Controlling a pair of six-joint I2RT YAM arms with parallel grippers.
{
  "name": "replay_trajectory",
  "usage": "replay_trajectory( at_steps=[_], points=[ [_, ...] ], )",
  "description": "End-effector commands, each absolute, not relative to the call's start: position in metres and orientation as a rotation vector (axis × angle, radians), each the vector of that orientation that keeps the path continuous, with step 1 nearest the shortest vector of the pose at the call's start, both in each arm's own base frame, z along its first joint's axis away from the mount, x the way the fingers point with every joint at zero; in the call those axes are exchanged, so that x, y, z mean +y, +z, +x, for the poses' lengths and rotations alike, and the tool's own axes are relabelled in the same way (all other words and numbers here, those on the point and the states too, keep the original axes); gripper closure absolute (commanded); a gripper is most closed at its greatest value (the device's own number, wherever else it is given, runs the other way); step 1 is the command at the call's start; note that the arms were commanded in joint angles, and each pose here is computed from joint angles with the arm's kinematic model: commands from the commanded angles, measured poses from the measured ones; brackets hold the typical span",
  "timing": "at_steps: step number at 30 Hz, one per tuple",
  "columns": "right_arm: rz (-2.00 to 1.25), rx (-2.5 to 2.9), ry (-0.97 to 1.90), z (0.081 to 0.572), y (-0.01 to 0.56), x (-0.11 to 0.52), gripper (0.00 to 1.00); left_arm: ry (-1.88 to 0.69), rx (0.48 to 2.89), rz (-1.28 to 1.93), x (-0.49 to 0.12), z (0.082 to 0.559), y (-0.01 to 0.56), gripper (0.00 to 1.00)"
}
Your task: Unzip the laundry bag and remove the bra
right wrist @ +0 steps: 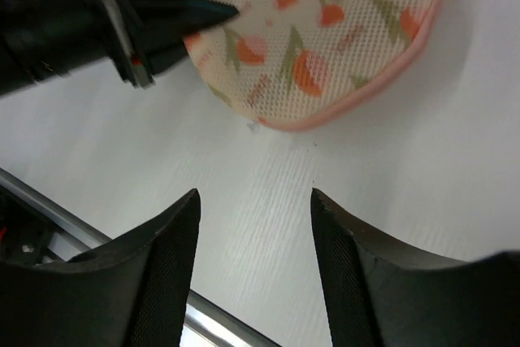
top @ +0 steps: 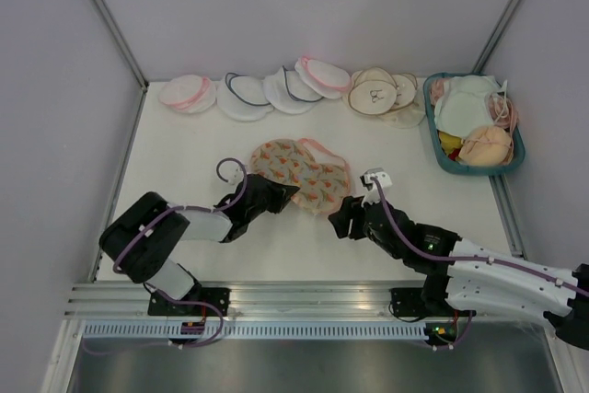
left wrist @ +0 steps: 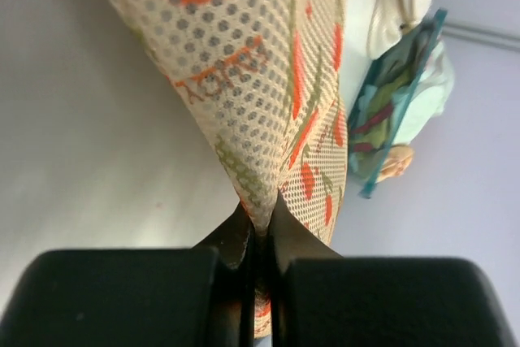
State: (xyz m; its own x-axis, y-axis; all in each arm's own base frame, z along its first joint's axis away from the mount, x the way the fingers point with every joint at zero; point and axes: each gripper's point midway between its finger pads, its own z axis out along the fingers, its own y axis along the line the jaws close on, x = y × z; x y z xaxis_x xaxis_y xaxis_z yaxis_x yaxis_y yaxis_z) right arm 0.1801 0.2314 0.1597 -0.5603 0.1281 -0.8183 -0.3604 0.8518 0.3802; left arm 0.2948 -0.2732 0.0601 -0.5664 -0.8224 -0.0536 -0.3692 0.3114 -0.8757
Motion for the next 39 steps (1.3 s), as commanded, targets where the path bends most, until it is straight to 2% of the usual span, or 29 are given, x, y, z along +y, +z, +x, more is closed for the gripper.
replay_trajectory(
  at_steps=[1,5,14,21,26,34,39],
  points=[
    [-0.177,2.078,0.761,0.175,0.143,0.254,0.40,-1.198,1.969,-1.237,-0.265,0.307,0.100,0.98],
    [-0.186,2.041,0.900,0.170,0.138,0.273,0.43,-1.231,1.921,-1.284,-0.263,0.309,0.120,0.98],
    [-0.179,1.847,1.112,0.168,0.154,0.294,0.35,-1.231,1.968,-1.364,-0.266,0.303,0.108,0.98],
    [-0.153,1.867,0.989,0.186,0.125,0.293,0.34,-1.277,1.968,-1.350,-0.271,0.301,0.117,0.98],
    [-0.141,1.822,0.982,0.195,0.130,0.299,0.34,-1.265,1.996,-1.344,-0.270,0.296,0.113,0.98],
    [-0.065,1.816,0.804,0.225,0.121,0.295,0.36,-1.263,2.004,-1.348,-0.266,0.290,0.111,0.98],
    [-0.061,1.791,0.821,0.231,0.126,0.308,0.37,-1.250,2.021,-1.346,-0.266,0.288,0.107,0.98]
  ],
)
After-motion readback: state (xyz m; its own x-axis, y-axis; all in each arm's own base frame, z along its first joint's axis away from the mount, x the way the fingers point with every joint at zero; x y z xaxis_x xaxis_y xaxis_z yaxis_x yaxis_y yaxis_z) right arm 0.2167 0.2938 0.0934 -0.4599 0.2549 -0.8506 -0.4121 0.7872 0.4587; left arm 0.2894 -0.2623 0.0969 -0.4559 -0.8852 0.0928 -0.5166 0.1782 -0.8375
